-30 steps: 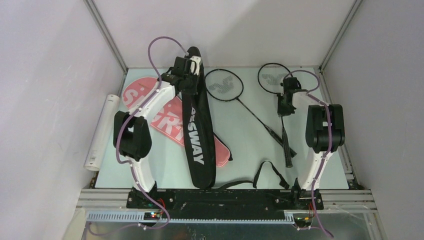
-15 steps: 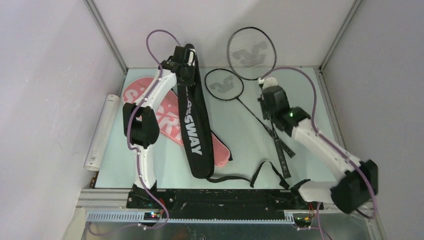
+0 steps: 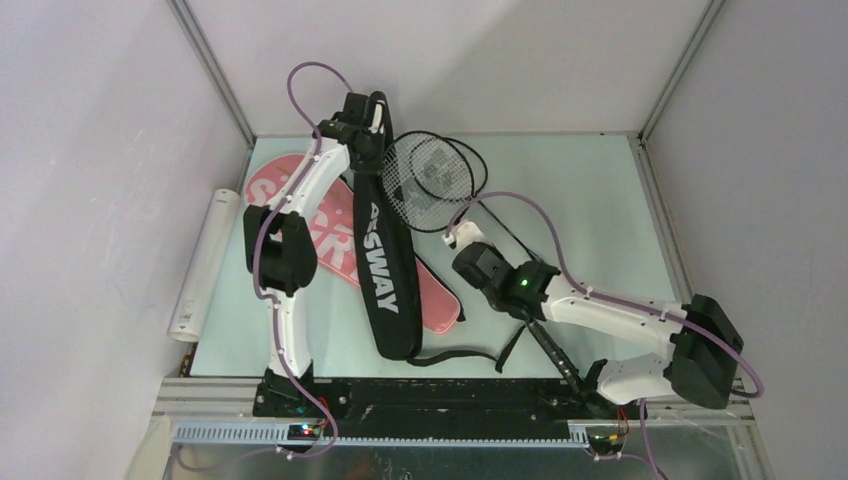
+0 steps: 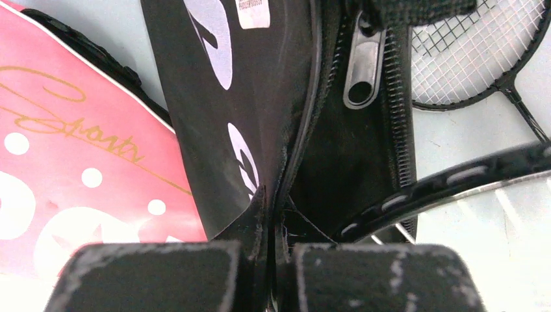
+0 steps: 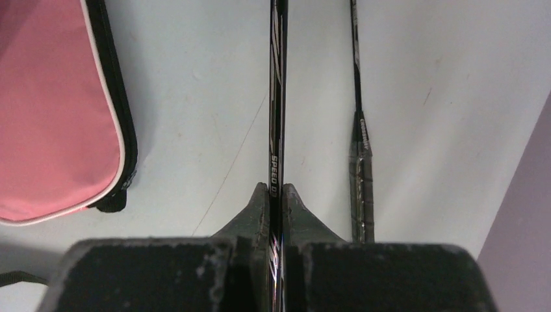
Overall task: Pack up the badminton gear
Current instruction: Place the racket in the racket bag.
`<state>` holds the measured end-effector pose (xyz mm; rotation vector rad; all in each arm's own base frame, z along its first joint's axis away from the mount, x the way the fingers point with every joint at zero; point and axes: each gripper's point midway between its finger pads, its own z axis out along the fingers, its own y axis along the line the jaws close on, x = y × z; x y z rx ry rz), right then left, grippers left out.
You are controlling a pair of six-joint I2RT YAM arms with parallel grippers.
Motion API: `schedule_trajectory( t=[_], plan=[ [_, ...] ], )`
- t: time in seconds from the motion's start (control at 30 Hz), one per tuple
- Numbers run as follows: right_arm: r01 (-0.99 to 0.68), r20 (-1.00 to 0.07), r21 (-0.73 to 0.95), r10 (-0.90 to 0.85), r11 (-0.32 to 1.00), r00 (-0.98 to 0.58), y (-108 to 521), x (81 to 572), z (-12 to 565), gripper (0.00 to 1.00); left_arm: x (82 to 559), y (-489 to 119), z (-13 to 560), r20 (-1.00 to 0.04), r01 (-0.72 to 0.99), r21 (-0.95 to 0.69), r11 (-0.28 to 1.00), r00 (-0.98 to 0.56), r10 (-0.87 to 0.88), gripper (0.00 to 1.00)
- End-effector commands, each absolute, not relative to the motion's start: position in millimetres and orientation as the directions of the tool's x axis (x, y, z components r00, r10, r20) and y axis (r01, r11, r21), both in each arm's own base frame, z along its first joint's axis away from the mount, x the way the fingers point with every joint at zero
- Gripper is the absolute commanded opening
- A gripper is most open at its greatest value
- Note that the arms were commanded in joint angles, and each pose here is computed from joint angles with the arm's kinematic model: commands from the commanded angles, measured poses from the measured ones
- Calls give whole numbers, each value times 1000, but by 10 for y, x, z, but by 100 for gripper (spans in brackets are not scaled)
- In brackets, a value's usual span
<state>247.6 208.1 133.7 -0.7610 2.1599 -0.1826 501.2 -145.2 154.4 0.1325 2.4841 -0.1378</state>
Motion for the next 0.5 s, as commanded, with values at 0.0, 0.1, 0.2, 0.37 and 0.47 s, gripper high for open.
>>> schedule_trajectory(
  t=[0.0, 0.1, 0.2, 0.37, 0.47],
  plan=[
    [-431, -648, -430, -603, 794, -466, 2136, 2380, 1322, 0, 4973, -1462, 1786, -631, 101, -106, 989, -776, 11, 0],
    [-406, -602, -467, -618, 786, -505, 2042, 2311, 1196, 0, 4937, -1465, 1784, -625, 96, -116, 989, -780, 2, 0],
    [-402, -568, -498, -640, 768, -518, 2012, 2270, 1105, 0, 4901, -1456, 1798, -627, 91, -119, 989, -779, -4, 0],
    [-445, -517, -521, -684, 729, -515, 2152, 2161, 965, 0, 4867, -1365, 1865, -632, 25, -104, 994, -773, -47, 0],
    [-484, -525, -493, -691, 723, -498, 2393, 2124, 925, 0, 4821, -1376, 1893, -634, 7, -125, 992, -770, -74, 0]
  ],
)
